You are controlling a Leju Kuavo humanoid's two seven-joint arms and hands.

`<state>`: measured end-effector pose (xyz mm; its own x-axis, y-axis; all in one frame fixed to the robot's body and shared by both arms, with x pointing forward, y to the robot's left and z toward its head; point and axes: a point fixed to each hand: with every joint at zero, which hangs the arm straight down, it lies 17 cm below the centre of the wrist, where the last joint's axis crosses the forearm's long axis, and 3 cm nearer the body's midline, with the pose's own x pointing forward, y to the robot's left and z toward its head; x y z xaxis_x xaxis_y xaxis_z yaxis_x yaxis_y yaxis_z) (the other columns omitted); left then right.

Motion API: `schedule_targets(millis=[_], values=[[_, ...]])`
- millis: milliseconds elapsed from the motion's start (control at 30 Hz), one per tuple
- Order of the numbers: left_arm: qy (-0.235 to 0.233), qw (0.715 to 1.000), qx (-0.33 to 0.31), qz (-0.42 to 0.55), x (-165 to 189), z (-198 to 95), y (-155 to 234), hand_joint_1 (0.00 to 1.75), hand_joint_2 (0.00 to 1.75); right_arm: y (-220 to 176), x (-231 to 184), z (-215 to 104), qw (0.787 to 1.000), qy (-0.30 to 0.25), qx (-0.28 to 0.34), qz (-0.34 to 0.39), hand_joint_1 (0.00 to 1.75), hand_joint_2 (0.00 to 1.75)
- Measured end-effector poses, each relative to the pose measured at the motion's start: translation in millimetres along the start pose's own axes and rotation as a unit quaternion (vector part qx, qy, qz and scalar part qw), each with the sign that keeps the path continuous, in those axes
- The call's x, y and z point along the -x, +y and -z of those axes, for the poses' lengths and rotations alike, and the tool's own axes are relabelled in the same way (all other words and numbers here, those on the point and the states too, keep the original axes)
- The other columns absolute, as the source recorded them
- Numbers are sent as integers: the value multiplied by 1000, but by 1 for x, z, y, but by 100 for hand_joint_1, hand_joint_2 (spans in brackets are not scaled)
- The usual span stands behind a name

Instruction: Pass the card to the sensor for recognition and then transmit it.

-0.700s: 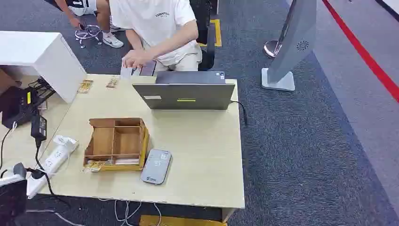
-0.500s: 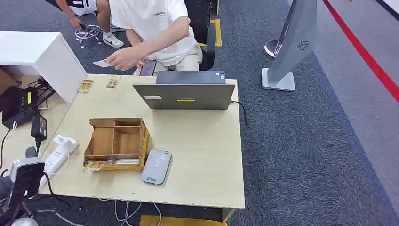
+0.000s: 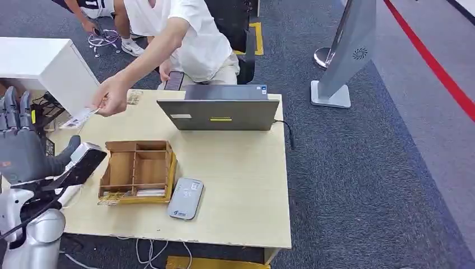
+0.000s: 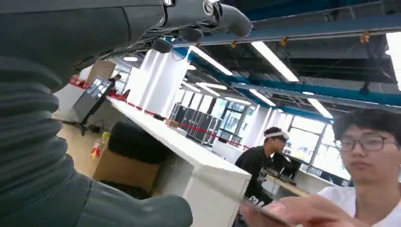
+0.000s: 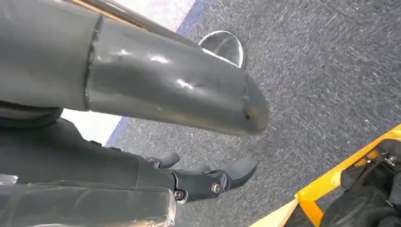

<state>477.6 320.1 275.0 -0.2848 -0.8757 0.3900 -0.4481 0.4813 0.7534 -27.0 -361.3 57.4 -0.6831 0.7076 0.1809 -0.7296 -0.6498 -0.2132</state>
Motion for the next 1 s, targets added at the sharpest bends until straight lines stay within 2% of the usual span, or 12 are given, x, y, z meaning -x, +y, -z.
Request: schedule_targets(millis=[267, 300, 667, 1000], values=[[-18, 991, 63, 114, 6, 34, -22, 0, 175, 5, -4, -5, 1000, -11, -13, 14, 0, 0], [-19, 989, 68, 129, 8, 37, -23, 175, 175, 6, -5, -6, 1000, -13, -15, 17, 0, 0], [-7, 948, 112, 297, 39, 73, -23, 175, 175, 13, -16, -9, 998, -35, -35, 47, 0, 0], [-8, 943, 120, 312, 40, 78, -26, 175, 175, 14, -20, -10, 996, -44, -41, 60, 0, 0]])
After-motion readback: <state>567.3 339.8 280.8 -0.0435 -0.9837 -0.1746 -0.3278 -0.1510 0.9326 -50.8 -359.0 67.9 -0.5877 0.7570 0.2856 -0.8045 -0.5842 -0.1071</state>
